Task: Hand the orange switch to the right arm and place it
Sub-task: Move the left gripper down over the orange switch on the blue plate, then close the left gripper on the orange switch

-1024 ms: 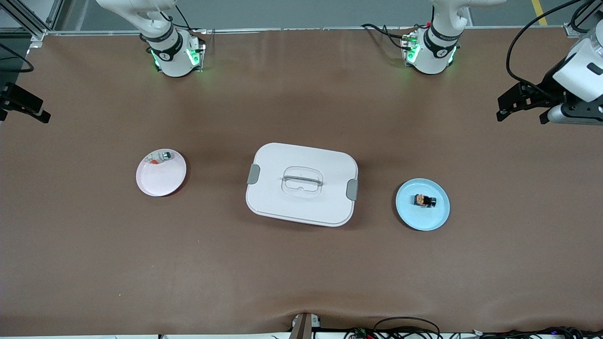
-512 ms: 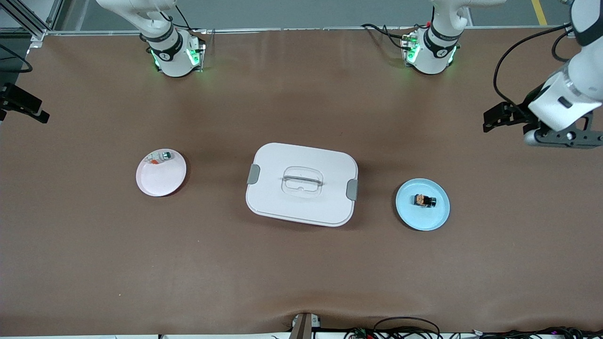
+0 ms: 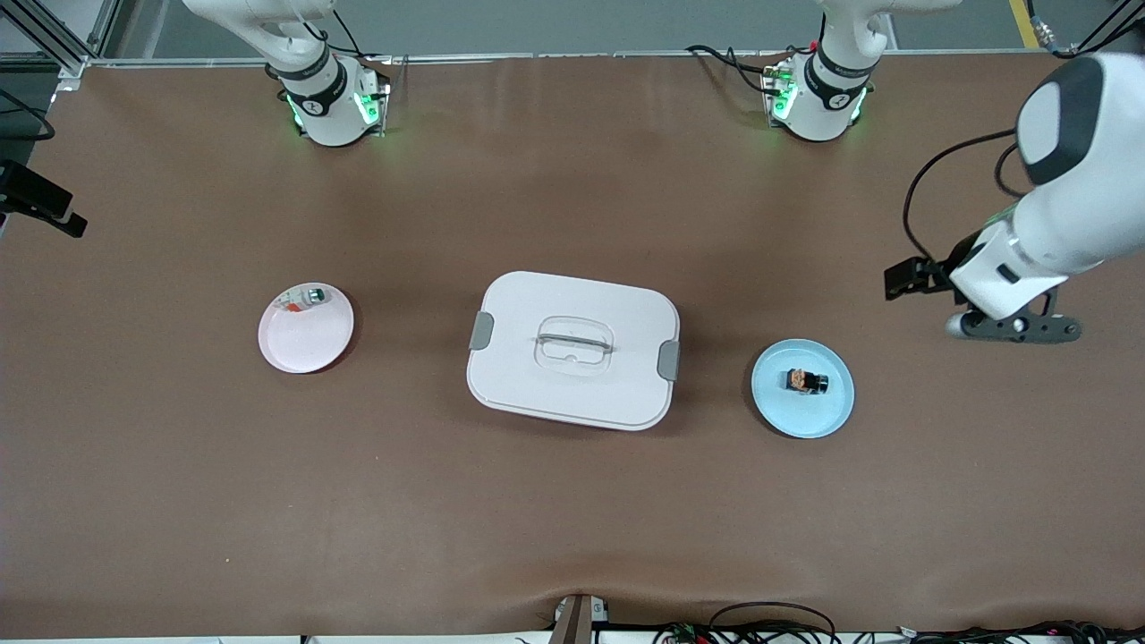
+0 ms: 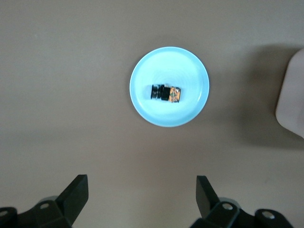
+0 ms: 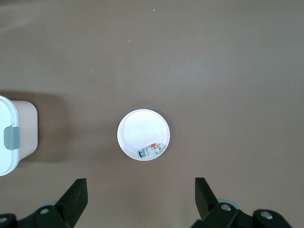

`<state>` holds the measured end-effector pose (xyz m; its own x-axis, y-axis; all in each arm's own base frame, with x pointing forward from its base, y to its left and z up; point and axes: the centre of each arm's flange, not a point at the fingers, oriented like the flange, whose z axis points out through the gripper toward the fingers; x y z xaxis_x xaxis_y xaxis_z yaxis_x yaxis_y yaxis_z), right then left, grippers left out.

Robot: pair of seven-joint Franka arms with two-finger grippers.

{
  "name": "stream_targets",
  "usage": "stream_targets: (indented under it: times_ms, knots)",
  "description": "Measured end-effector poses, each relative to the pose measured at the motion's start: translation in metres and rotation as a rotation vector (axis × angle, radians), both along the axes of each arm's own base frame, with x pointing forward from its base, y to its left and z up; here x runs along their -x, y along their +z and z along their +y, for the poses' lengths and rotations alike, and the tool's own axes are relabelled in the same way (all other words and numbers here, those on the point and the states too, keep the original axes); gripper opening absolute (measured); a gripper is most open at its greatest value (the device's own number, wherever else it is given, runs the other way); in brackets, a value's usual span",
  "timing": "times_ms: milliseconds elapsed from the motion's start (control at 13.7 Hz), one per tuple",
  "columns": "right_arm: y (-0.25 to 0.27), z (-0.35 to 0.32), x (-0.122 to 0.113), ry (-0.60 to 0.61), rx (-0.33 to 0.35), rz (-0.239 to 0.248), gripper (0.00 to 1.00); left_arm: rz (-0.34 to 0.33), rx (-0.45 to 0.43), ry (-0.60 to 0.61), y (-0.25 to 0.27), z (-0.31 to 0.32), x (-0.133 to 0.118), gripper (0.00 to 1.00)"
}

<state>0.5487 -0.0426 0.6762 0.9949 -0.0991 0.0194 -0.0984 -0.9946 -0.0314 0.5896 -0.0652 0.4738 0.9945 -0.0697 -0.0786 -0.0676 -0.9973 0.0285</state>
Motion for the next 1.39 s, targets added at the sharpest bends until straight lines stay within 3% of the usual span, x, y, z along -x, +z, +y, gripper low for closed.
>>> stream_targets:
  times_ms: [878, 1390]
  knots:
    - [-0.008, 0.000, 0.001, -0.001, -0.002, 0.018, 1.00, -0.058, 0.008, -0.023, -0.157, -0.031, -0.034, 1.00]
    - [-0.006, 0.000, 0.003, -0.001, -0.002, 0.017, 1.00, -0.043, -0.074, -0.029, -0.218, -0.050, -0.034, 1.00]
